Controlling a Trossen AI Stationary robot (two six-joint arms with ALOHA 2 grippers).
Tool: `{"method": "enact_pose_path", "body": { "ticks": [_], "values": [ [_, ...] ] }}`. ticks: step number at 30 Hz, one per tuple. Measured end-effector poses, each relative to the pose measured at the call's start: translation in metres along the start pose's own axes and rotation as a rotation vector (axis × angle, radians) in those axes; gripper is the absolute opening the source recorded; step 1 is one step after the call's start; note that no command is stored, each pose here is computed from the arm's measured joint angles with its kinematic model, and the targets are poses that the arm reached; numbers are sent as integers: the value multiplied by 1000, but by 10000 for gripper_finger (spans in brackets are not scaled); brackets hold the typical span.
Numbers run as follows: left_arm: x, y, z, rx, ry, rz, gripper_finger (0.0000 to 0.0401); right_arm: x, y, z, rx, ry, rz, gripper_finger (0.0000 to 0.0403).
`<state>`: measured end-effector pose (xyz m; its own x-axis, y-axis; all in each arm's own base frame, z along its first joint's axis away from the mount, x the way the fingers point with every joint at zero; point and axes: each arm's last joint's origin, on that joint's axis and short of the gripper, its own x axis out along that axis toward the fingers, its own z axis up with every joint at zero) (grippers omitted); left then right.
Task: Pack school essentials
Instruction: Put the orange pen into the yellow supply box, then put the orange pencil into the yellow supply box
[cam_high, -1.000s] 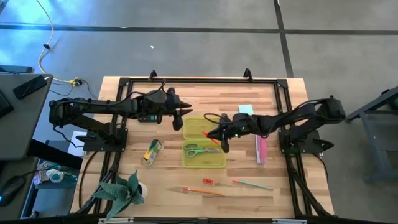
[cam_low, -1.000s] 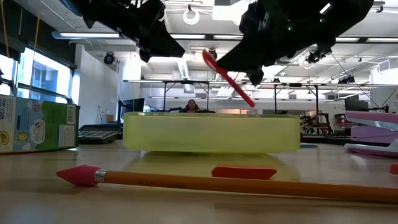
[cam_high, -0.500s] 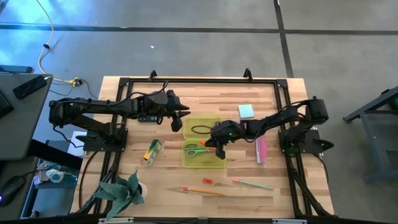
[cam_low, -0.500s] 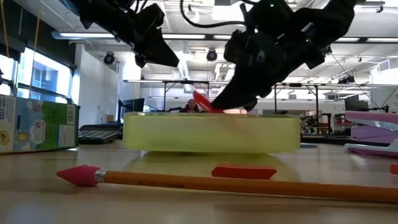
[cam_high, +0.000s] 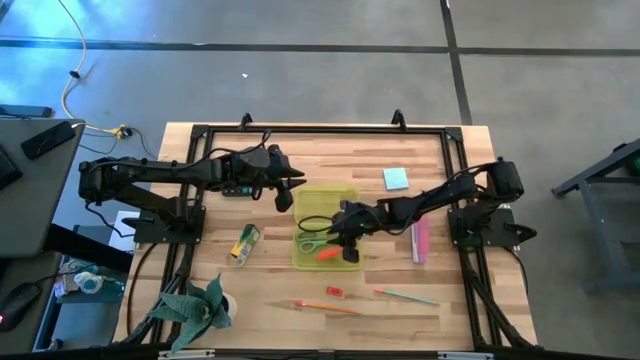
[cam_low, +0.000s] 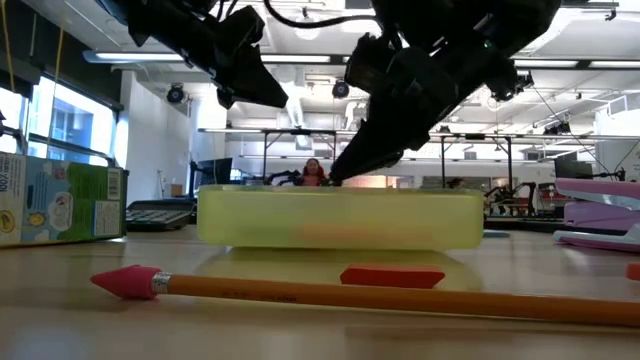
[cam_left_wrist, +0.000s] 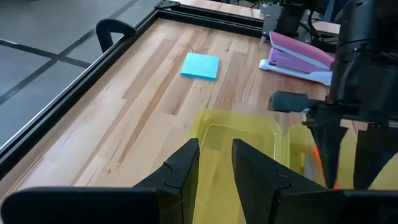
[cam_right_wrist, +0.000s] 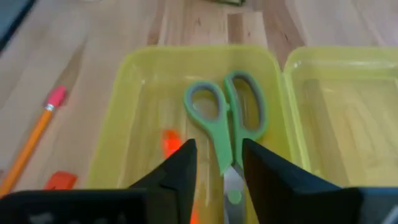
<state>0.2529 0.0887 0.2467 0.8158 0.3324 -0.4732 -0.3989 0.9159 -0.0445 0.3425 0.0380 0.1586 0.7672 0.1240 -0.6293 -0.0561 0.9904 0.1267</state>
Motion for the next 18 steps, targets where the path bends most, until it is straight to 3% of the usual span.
{"method": "enact_pose_path", "body": {
  "ticks": [6, 13, 18],
  "values": [
    [0, 0, 0, 0, 1, 0, 85, -3, -9, 8, 42, 88, -38, 156],
    [-1, -11, 0, 18, -3, -46, 85, -12, -16, 22, 27, 170, -65, 153],
    [-3, -32, 0, 34, -25, -118, 85, -34, -17, 31, 24, 121, -116, 146]
  ]
}}
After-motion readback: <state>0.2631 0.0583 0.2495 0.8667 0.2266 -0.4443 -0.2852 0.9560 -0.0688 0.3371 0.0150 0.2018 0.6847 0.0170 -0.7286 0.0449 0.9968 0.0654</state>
